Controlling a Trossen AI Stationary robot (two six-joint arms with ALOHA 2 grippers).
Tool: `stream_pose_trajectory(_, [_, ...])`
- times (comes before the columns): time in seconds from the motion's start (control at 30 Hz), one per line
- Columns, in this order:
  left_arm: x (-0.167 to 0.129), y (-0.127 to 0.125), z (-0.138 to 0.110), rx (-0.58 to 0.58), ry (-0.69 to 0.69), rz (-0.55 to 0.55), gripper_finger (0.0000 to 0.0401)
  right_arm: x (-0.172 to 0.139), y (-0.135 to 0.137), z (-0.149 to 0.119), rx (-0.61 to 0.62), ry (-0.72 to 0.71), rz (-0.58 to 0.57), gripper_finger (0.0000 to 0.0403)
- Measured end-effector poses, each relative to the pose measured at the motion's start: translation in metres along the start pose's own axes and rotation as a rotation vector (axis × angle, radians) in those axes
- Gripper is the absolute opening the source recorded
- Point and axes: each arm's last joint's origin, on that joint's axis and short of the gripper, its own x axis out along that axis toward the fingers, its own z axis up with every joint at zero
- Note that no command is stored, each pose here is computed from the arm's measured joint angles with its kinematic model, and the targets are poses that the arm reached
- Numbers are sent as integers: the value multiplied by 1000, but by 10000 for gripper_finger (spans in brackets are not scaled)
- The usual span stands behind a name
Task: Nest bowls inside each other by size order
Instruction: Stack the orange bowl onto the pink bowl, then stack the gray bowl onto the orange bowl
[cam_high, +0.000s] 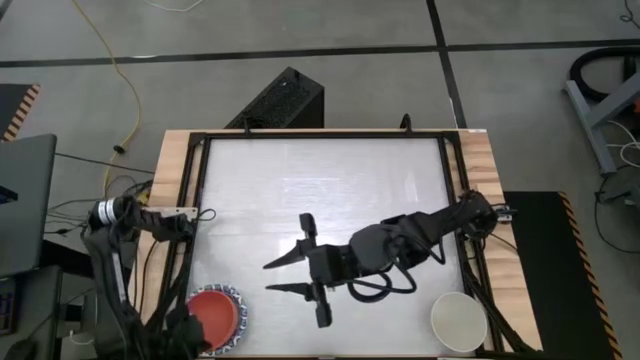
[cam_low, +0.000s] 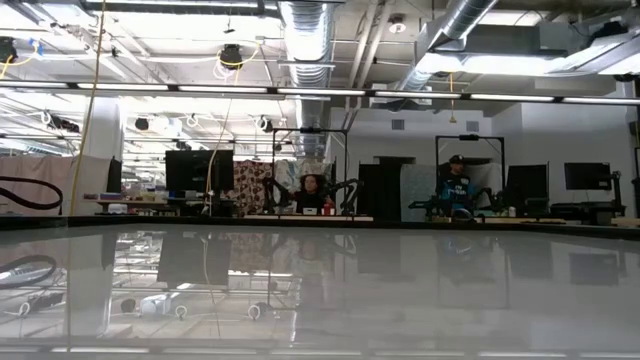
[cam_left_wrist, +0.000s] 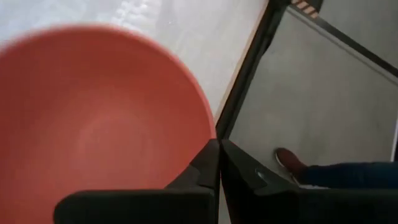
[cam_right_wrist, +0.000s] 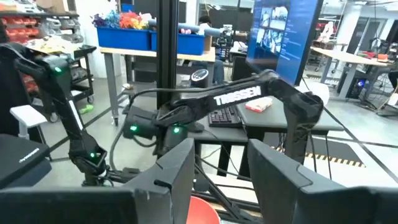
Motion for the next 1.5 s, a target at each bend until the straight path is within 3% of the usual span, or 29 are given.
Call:
stream_pose_trajectory(0.3, [32,-5,-27,-82,3,34,0,4,5,-7,-1,34,6,170])
stream_pose_trajectory(0.6, [18,-13,-19,-41,-5,42,0,2,8,-8,-5,48,11,170])
stream_pose_trajectory(0.83, [-9,-24,-3,2,-57,60,0,-9,11,-45,56,418,-135,170])
stream_pose_trajectory(1.03, [-39,-36,15,95,-135,51,0,-38,8,-80,262,832,-299,170])
stream_pose_trajectory(1.13, [-57,-40,28,139,-185,50,0,-56,8,-90,307,996,-401,170])
stream_pose_trajectory(1.5, [-124,-52,70,317,-329,-31,0,-81,44,-103,400,1095,-421,170])
